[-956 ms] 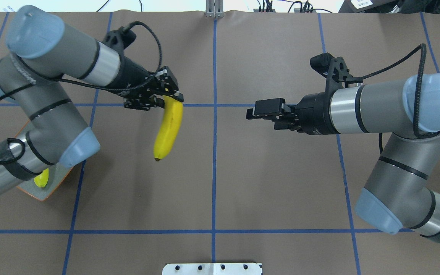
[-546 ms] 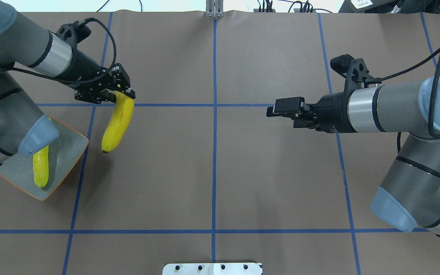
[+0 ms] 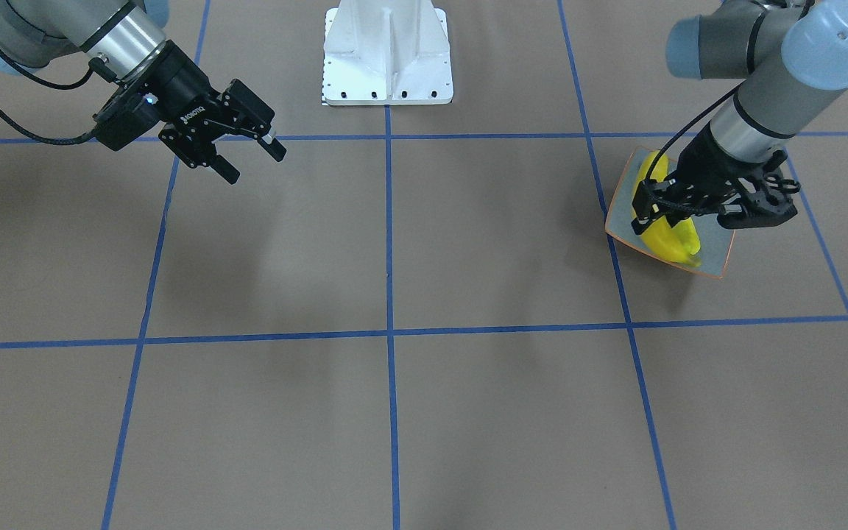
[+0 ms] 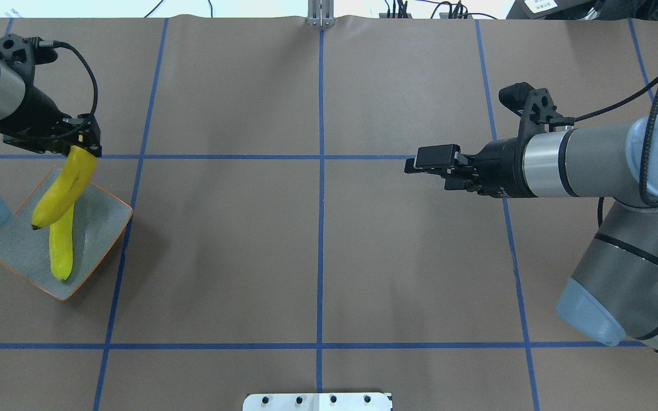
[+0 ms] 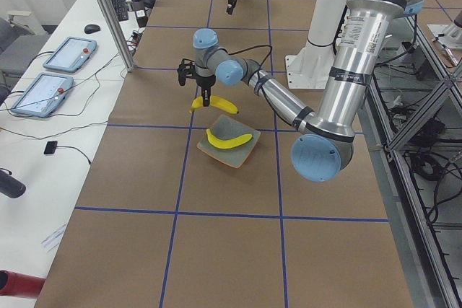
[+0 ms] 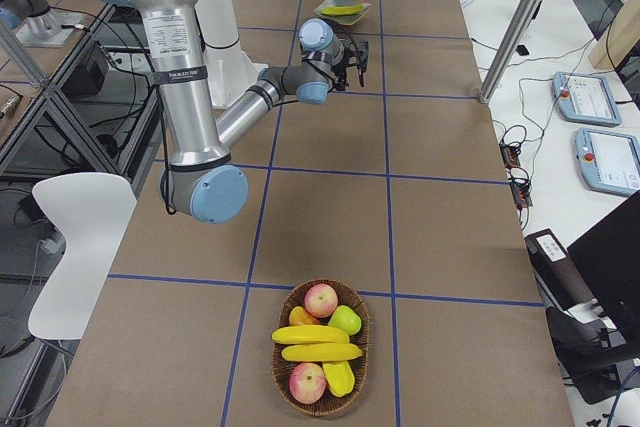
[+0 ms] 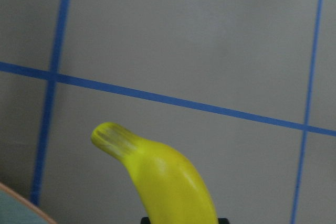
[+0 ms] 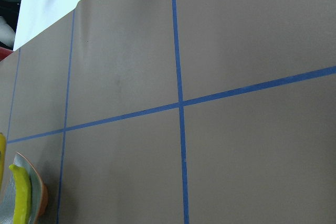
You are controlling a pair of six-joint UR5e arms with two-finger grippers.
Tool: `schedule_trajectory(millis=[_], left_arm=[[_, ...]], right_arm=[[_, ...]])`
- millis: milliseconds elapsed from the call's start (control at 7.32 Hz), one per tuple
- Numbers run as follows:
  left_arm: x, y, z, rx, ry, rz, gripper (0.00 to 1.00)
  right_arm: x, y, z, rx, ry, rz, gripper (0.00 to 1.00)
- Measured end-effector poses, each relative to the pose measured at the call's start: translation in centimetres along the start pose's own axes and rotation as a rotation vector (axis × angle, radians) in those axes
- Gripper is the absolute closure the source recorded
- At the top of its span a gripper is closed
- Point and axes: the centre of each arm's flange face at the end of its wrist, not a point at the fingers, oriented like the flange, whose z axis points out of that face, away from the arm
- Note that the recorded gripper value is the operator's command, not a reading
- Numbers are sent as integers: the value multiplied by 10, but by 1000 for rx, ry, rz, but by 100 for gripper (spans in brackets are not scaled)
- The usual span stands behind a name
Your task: Transfer all bananas from basket to plate
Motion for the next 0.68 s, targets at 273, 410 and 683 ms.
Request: schedule_trajectory(millis=[273,410,683], left_arm=[[-24,12,9,9,-152,30,100],[-32,18,19,-2,-189,37,100],[-41,31,39,-38,-228,44,100]], right_arm=[[4,-1,3,6,9,3,0],[5,-2,5,10,13,4,0],[9,-2,5,13,20,7,0]])
